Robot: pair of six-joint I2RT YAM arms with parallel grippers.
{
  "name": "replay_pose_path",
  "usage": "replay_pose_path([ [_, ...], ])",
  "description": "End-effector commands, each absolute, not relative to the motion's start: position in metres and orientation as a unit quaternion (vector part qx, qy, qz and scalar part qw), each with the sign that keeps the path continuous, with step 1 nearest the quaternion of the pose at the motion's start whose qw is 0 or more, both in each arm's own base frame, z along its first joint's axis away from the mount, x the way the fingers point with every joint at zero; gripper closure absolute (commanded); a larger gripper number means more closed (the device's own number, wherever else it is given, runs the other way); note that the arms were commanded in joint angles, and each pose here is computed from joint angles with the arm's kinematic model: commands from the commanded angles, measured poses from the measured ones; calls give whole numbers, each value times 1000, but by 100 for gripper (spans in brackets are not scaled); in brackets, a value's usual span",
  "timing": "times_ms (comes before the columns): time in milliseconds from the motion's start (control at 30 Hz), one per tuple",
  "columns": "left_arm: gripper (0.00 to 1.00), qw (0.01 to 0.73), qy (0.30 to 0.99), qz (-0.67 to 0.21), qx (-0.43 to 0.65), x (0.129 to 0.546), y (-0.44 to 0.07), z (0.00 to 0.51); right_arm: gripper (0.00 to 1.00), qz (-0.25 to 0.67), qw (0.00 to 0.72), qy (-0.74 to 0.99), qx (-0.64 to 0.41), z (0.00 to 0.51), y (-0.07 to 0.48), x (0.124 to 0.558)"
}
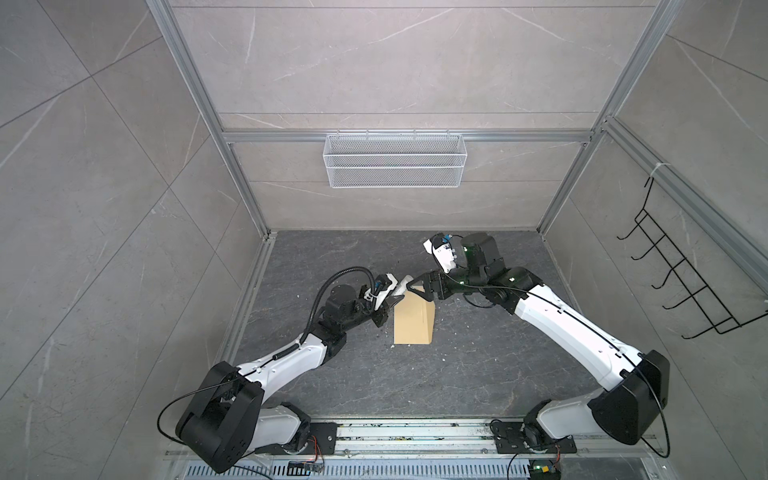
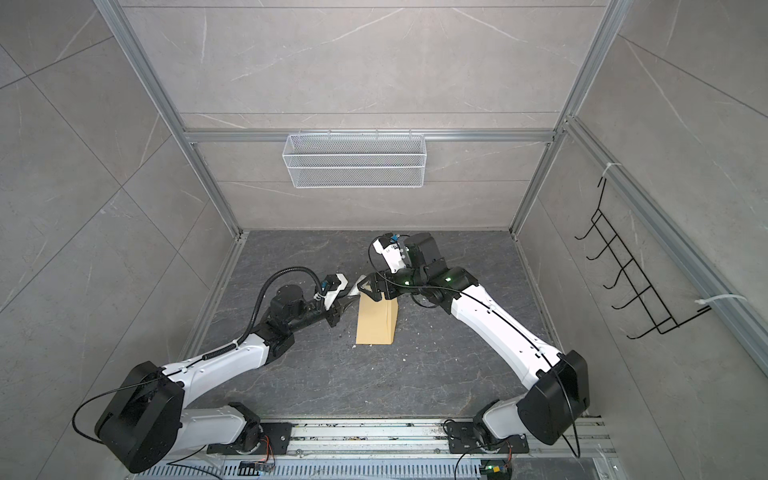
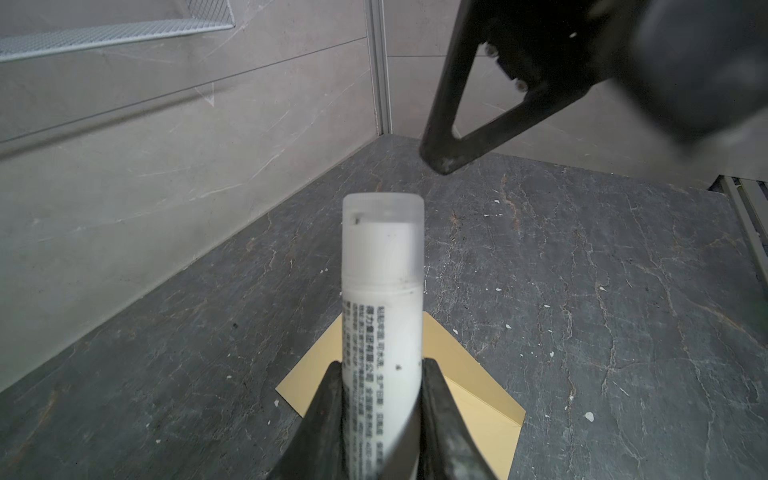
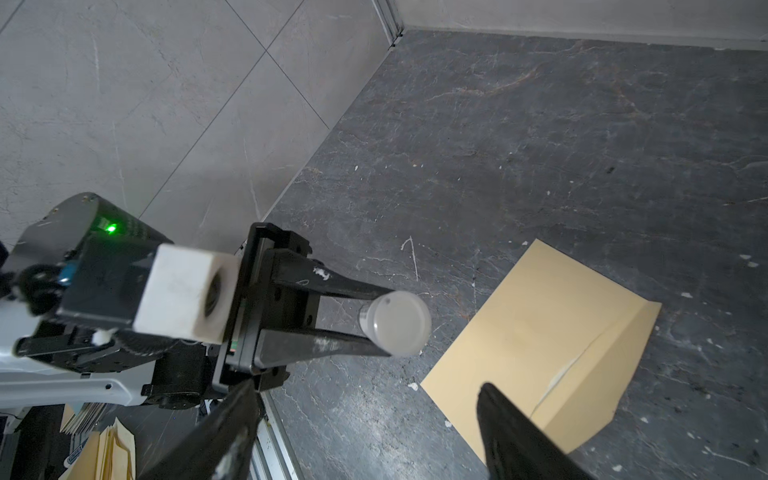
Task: Place the letter into the envelope and seal it
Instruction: 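Bring the glue stick toward the right gripper and grasp its cap with the right gripper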
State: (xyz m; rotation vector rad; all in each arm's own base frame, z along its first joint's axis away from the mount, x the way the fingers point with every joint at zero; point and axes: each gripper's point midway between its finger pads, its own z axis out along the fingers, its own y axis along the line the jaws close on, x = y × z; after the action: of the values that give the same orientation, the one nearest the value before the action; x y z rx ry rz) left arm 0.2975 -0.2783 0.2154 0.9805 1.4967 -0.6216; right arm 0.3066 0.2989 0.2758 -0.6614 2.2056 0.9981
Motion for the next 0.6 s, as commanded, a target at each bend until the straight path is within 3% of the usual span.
replay_pose_path([
  [0, 100, 631, 572, -268, 451, 285, -284, 247, 26, 379, 299, 839, -250, 277, 305, 308],
  [133, 100, 631, 567, -267, 457, 282, -284, 244, 40, 383, 289, 843, -244, 273, 310, 313],
  [367, 100, 630, 569, -264, 458, 281, -284, 239, 50, 390, 271, 844, -249, 266, 319, 313],
  [567, 100, 628, 570, -262, 460, 282, -284, 241, 71, 387, 258, 849, -250, 258, 322, 313],
])
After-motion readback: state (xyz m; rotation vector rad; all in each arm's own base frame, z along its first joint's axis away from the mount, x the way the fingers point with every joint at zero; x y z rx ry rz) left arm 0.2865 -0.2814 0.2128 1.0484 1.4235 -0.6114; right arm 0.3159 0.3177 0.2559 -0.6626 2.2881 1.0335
